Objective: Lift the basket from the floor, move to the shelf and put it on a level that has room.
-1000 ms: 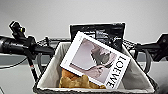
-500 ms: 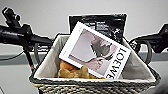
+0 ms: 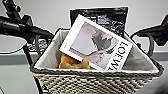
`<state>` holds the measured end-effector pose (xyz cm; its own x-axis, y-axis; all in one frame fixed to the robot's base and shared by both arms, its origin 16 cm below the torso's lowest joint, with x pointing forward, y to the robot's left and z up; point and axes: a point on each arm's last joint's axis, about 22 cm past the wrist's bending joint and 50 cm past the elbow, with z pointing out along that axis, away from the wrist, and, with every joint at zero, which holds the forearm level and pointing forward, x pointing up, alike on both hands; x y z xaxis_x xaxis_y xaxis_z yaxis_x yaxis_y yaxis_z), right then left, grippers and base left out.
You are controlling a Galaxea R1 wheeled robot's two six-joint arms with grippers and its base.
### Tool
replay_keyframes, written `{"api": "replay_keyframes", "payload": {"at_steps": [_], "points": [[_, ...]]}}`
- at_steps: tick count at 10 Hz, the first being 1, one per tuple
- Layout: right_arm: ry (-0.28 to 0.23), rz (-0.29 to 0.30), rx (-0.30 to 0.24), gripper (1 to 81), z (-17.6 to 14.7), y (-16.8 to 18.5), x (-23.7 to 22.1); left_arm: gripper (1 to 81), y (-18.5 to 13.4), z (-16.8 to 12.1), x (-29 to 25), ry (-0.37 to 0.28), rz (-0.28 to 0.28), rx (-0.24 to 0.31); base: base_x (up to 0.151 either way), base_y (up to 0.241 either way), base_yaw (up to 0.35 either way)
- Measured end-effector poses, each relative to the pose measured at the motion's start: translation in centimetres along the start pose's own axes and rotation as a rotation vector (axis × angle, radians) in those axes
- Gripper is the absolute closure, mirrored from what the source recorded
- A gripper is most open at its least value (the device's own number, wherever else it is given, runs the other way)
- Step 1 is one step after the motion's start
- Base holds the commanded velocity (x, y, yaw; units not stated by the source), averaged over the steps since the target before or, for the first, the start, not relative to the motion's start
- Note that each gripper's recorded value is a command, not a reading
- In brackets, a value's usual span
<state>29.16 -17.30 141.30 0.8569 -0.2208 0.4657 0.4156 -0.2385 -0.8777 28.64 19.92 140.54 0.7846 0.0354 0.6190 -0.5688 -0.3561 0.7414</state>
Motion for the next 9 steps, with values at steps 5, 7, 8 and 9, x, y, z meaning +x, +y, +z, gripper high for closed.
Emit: {"api": "replay_keyframes", "payload": {"at_steps": [5,7,8,9], "points": [[0.054,-0.014,-0.047,81.1,-0.1,-0.5,3.8,81.1,1.5,-0.7,3.6,0.03,-0.001,0.008,0.0,0.0,0.0],[0.052,-0.032,-0.045,81.1,0.8,-1.7,4.9,81.1,1.9,-1.1,4.9,0.032,0.007,0.02,0.0,0.0,0.0],[0.053,-0.042,-0.046,81.1,1.1,-2.2,5.4,81.1,2.3,-1.2,5.5,0.036,0.016,0.022,0.0,0.0,0.0],[0.071,-0.047,-0.04,81.1,0.8,-2.8,6.3,81.1,2.6,-1.5,6.3,0.048,0.018,0.022,0.0,0.0,0.0]]}}
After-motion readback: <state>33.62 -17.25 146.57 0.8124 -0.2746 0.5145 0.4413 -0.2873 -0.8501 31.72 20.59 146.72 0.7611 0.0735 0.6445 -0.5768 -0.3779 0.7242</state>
